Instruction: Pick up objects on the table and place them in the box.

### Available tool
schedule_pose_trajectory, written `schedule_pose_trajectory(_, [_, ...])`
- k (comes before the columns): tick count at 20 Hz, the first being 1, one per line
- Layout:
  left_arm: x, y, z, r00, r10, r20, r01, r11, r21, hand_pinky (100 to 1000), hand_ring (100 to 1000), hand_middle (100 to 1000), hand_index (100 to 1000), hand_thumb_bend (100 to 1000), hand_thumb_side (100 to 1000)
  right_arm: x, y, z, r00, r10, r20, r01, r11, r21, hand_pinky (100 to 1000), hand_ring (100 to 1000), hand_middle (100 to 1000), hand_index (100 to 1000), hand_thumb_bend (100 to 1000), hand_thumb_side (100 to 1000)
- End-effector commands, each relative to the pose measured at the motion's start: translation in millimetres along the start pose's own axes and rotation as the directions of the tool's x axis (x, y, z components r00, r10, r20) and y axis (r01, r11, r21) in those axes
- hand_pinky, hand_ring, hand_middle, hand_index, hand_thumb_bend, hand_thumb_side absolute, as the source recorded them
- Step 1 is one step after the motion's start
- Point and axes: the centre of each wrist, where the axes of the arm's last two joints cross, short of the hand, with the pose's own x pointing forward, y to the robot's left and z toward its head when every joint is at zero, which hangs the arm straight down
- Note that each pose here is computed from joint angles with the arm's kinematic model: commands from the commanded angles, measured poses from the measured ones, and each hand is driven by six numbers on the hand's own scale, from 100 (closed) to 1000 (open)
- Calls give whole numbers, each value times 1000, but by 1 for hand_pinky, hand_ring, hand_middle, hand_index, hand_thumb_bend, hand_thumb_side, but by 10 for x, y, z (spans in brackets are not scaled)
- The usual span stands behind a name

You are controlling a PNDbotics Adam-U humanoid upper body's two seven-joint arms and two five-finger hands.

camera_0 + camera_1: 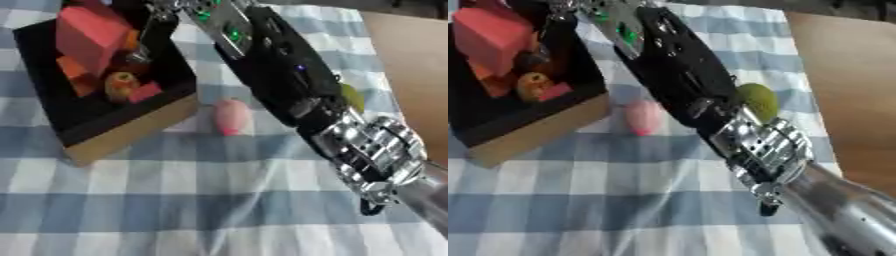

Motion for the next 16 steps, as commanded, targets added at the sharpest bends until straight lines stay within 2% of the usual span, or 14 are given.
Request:
schedule_pose_trajectory(1, [49,-1,-53,1000,12,26,-12,1000,-9,749,873,734,797,582,608,2,-99,-10,997,82,3,-82,996,34,947,945,856,967,395,100])
schedule_pose_trajectory(3, [47,4,-44,1000,10,21,-10,1000,-10,748,873,734,798,581,608,-2,-129,6,994,113,-1,-113,992,47,966,958,872,982,434,113])
schedule_pose_trajectory(5, [44,10,-34,1000,7,16,-7,1000,-14,748,874,735,798,581,608,-4,-166,22,990,140,-6,-140,989,44,975,963,885,991,434,110])
schedule_pose_trajectory(11, [38,25,-9,1000,-2,4,2,1000,-18,748,876,736,798,580,610,20,-261,48,986,165,-7,-165,986,-5,955,942,851,974,375,100])
schedule_pose_trajectory(14, [31,46,6,1000,-13,-3,13,1000,-19,748,877,736,798,579,610,32,-354,148,983,180,-31,-181,982,-53,947,936,842,965,379,100])
schedule_pose_trajectory(16, [25,73,16,1000,-27,-6,27,1000,-16,747,877,736,798,578,610,-8,-398,310,983,178,-45,-181,981,-65,945,930,836,957,382,100])
